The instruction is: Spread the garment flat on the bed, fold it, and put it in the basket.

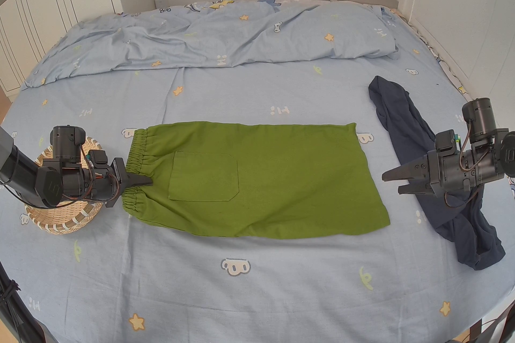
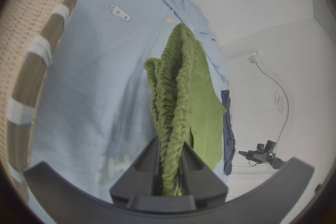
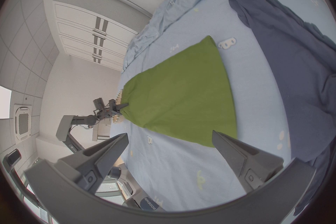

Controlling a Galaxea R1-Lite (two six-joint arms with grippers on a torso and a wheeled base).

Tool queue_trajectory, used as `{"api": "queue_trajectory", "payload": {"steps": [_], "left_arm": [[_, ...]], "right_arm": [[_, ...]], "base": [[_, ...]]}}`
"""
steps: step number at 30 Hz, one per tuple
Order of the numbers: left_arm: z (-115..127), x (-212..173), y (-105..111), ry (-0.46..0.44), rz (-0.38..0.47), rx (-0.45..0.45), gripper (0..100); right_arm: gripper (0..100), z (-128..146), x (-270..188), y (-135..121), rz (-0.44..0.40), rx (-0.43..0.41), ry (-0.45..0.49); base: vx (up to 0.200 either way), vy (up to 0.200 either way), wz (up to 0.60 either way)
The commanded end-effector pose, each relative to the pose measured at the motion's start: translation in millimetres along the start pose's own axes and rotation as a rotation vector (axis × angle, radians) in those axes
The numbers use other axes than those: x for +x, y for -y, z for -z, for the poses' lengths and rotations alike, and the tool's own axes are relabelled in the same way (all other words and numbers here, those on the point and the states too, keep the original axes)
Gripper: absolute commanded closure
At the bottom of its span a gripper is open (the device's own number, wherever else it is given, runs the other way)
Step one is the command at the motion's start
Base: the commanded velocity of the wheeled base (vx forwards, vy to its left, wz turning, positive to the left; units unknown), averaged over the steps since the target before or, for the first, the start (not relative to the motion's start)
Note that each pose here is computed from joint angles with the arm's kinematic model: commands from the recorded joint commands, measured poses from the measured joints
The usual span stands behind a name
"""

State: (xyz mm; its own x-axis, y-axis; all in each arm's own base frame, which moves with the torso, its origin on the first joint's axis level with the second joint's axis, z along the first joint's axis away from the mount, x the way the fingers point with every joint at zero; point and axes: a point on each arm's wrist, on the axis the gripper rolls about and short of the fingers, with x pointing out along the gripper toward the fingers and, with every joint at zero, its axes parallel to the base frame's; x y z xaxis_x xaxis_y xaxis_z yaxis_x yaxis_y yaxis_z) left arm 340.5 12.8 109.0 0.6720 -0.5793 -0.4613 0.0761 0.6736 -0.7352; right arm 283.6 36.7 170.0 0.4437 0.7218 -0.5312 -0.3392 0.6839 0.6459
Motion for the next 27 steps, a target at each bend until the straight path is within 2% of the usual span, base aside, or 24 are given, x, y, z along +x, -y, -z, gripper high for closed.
{"api": "queue_trajectory", "payload": {"steps": [1,5,18,21,27], "left_arm": [[-6,-6,1,0.026,0.001,0.004,100],[-7,-7,0,0.032,0.000,0.004,100],[-9,-7,-2,0.039,-0.003,0.007,100],[-9,-8,-1,0.040,-0.003,0.009,100],[-7,-6,0,0.030,-0.001,0.012,100]], "right_arm": [[0,1,27,32,0.033,0.055,-0.070],[0,-12,39,50,0.044,0.035,-0.063],[0,-65,79,82,0.045,-0.001,-0.039],[0,-67,85,95,0.055,0.005,-0.055],[0,-66,103,105,0.052,0.016,-0.083]], "base": [[0.000,0.000,0.00],[0.000,0.000,0.00],[0.000,0.000,0.00],[0.000,0.000,0.00],[0.000,0.000,0.00]]}}
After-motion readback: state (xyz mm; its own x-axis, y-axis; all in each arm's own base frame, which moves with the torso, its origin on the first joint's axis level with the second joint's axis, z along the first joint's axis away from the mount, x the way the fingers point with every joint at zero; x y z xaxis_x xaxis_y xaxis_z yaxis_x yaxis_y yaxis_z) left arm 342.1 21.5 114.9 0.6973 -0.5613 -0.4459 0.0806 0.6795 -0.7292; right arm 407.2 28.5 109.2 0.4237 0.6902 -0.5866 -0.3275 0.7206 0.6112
